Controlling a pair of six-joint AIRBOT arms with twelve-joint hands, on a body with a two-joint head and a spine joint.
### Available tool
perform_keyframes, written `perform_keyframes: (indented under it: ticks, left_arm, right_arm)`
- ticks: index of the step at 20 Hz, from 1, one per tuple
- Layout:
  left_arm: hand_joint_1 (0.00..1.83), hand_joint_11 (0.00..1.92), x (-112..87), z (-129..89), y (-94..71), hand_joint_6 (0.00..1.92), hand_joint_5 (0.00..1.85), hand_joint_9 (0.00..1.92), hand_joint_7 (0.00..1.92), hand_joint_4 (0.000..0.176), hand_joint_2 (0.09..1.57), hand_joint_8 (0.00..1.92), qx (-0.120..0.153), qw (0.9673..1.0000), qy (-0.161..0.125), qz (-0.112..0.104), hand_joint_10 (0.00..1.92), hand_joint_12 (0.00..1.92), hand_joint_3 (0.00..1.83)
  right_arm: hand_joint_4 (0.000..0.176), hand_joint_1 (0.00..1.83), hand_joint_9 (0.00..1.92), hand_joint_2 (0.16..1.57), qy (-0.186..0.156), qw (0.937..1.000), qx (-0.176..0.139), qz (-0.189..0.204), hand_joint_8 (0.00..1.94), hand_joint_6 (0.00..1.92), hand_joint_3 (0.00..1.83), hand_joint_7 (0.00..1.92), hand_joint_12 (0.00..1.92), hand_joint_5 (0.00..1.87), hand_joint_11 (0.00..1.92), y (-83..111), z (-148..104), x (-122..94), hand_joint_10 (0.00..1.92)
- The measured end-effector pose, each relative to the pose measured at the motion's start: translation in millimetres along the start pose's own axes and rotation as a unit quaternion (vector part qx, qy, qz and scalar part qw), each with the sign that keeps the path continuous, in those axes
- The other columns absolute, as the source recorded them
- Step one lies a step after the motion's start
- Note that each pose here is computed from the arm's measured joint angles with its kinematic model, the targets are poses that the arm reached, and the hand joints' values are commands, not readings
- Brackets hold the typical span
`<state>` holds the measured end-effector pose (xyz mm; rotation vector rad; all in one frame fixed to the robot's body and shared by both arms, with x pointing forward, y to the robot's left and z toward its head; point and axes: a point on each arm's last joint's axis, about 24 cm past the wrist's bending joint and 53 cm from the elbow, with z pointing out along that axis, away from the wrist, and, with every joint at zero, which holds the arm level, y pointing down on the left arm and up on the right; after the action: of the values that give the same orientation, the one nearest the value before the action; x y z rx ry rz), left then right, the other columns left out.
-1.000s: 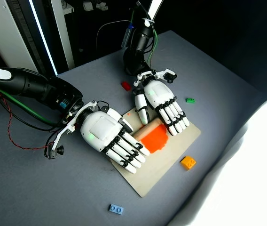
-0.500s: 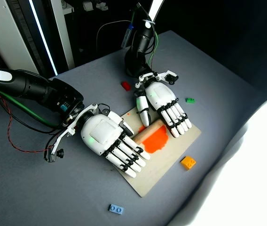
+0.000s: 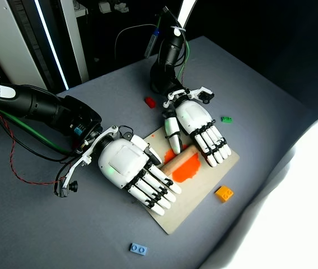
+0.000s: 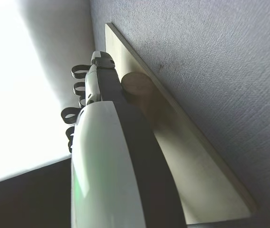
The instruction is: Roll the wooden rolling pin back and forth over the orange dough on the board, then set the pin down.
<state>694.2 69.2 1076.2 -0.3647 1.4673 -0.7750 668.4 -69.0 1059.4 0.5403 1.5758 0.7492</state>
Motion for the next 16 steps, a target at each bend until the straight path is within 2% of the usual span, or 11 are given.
perform_keyframes:
  ticks: [7, 16]
  left_arm:
    - [0.00, 0.00, -0.2, 7, 0.4, 0.00, 0.00, 0.00, 0.00, 0.000, 1.51, 0.00, 0.001, 1.0000, 0.005, -0.008, 0.00, 0.00, 0.01]
    - [0.00, 0.00, -2.2, 16, 0.3, 0.00, 0.00, 0.00, 0.00, 0.000, 1.52, 0.00, 0.000, 1.0000, 0.006, -0.008, 0.00, 0.00, 0.01]
  right_arm:
    - [0.000, 0.00, 0.01, 1.57, -0.002, 1.0000, 0.002, 0.010, 0.00, 0.00, 0.09, 0.02, 0.00, 0.02, 0.00, -2.5, 6, -3, 0.00]
    - [0.000, 0.00, 0.01, 1.57, -0.003, 0.9999, 0.004, 0.016, 0.00, 0.00, 0.10, 0.03, 0.00, 0.01, 0.00, -4.9, 13, -7, 0.00]
